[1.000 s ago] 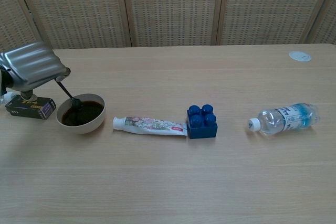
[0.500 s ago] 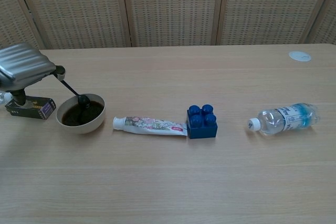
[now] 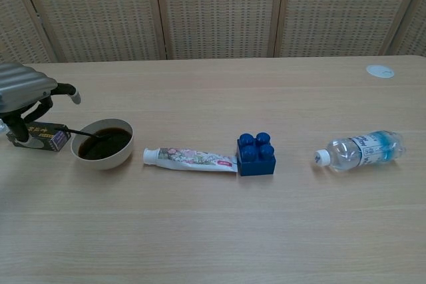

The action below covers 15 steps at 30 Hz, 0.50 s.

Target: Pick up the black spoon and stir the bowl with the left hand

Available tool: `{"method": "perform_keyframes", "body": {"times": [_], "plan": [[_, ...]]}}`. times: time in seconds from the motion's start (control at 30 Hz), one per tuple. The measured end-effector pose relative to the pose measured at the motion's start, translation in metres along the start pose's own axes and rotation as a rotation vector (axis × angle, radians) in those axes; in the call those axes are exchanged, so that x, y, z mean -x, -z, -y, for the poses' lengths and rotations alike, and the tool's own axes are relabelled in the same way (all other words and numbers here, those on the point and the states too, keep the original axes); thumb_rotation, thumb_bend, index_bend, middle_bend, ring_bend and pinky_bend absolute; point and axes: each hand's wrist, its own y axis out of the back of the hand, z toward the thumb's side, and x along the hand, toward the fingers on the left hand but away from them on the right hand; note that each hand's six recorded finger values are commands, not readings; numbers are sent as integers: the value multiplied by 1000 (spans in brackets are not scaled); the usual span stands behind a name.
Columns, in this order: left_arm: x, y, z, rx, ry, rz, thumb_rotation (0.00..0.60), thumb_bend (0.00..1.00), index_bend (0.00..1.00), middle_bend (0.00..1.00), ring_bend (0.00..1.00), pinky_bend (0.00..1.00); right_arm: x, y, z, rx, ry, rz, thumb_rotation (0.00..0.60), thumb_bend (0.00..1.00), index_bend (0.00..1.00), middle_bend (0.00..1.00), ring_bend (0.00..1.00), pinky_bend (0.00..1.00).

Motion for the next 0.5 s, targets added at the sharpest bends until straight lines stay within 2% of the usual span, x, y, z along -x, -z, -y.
{"method": "perform_keyframes", "body": {"times": [0.13, 0.27, 0.33, 0.5], "plan": [[6, 2, -4, 87, -20, -4, 600, 137, 89, 519, 502, 732, 0, 0, 0, 0, 0, 0, 600, 189, 222, 78, 0, 0], [14, 9, -10, 199, -59, -19, 600, 137, 64, 367, 373, 636, 1, -1, -1, -1, 2, -3, 600, 189, 222, 78, 0, 0], [22, 15, -13, 256, -82, -29, 600, 136, 44, 297, 305, 567, 1, -1, -1, -2, 3, -5, 600, 189, 221, 78, 0, 0], [45, 28, -14, 392, -116, -50, 600, 135, 2, 86, 66, 294, 2, -3, -1, -4, 3, -12, 600, 189, 222, 78, 0, 0]]}}
